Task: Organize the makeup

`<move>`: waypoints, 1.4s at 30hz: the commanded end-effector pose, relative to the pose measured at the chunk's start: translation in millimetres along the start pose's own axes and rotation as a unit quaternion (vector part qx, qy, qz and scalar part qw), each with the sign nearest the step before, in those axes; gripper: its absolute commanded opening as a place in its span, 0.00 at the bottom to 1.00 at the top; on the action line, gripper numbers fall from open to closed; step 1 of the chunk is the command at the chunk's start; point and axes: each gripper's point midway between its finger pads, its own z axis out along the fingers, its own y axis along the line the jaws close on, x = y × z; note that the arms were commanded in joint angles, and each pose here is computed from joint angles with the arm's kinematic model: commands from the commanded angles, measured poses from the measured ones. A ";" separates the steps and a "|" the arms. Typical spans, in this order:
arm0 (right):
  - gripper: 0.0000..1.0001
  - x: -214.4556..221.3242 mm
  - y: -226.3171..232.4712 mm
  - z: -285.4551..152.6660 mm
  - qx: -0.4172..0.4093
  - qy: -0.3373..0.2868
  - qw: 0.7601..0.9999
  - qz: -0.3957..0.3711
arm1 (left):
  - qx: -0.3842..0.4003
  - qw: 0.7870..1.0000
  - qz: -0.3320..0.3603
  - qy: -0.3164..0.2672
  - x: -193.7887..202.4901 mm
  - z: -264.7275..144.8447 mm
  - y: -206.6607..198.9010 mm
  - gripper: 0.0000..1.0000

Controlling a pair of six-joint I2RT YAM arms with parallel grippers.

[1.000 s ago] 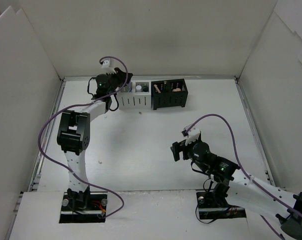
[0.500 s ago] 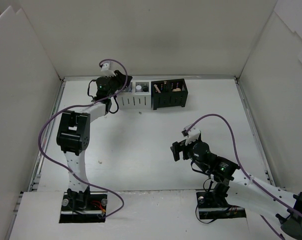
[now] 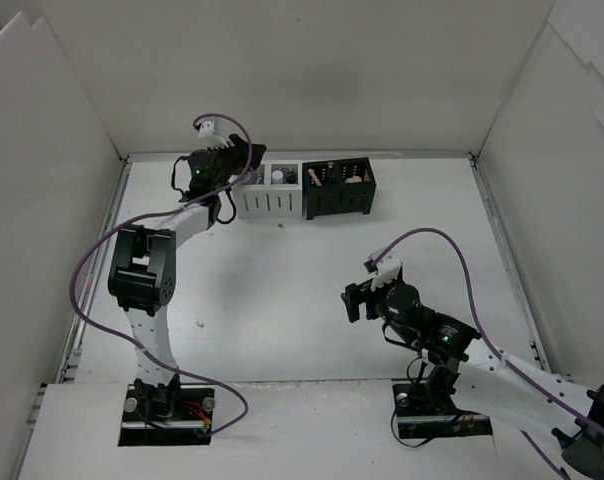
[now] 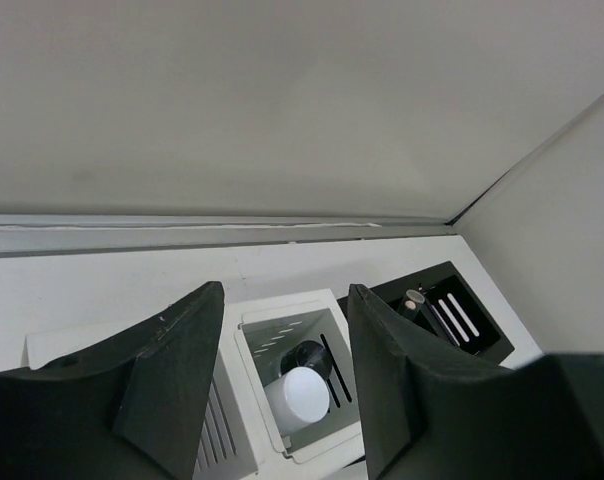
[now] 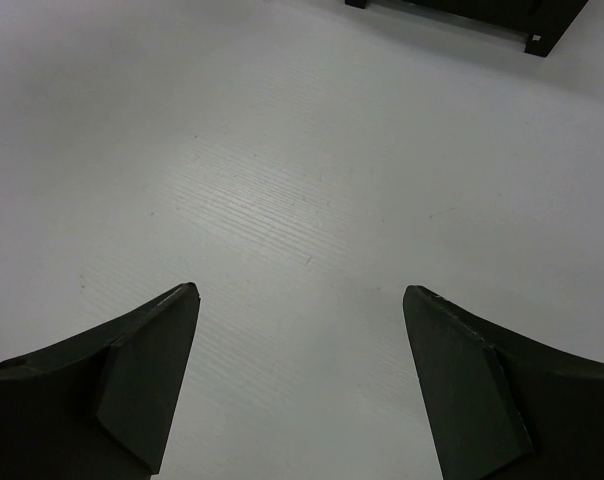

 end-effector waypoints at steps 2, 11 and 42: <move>0.81 -37.4 -0.9 -4.3 0.007 -0.051 0.998 0.024 | 0.054 0.995 0.023 -0.084 -74.5 -15.8 -50.5 0.49; 0.85 -80.6 -18.1 -32.3 0.044 -0.090 0.994 0.036 | -0.049 0.989 0.130 -0.041 -115.1 -84.0 -102.7 0.69; 0.98 -110.5 -93.8 -110.2 0.217 -0.134 0.960 0.118 | -0.361 0.916 0.158 -0.077 -99.9 -458.1 -52.3 1.00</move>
